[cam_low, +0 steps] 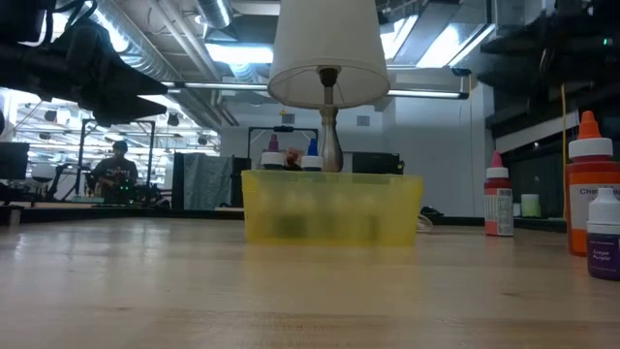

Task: Pick & Place food coloring
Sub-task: Put the small purple food coloring bottle into the yellow bin

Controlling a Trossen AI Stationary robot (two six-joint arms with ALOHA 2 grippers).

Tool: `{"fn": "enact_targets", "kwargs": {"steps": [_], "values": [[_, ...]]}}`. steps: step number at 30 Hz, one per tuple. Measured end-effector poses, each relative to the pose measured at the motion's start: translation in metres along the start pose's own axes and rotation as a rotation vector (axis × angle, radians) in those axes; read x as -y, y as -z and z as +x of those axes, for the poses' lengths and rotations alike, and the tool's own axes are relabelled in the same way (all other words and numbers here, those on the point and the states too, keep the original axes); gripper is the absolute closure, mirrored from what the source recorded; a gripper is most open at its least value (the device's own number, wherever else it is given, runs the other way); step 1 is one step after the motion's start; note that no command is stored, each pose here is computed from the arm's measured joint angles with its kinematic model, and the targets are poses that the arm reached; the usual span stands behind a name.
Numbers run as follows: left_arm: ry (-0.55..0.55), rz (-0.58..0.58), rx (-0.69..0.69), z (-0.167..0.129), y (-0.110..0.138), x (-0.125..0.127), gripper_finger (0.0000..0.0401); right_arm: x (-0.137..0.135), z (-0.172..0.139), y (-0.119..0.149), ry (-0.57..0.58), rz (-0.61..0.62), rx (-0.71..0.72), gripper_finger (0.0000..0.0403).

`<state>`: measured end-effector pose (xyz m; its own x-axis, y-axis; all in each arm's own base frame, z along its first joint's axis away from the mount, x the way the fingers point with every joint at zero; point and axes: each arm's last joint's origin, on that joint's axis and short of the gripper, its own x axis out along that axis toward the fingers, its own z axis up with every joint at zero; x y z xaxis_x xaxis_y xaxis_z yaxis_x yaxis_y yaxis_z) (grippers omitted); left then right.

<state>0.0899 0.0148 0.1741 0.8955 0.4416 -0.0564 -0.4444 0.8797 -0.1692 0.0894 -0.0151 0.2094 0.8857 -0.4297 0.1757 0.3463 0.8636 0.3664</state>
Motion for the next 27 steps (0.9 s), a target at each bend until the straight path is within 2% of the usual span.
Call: {"fn": "enact_targets", "kwargs": {"steps": [6,15,20,27], "values": [[0.0,0.0,0.0,0.0,0.0,0.0,0.009,-0.01,-0.003,-0.03,-0.071,-0.002,0.023,0.0115],[0.0,0.0,0.0,0.0,0.0,0.0,0.009,-0.026,0.001,-0.073,-0.064,-0.032,-0.041,0.007],[0.0,0.0,0.0,0.0,0.0,0.0,0.0088,-0.038,0.012,-0.094,-0.064,-0.066,-0.136,0.0065],[0.0,0.0,0.0,0.0,0.0,0.0,0.009,-0.06,0.037,-0.114,-0.156,-0.17,-0.316,0.0065]]}}
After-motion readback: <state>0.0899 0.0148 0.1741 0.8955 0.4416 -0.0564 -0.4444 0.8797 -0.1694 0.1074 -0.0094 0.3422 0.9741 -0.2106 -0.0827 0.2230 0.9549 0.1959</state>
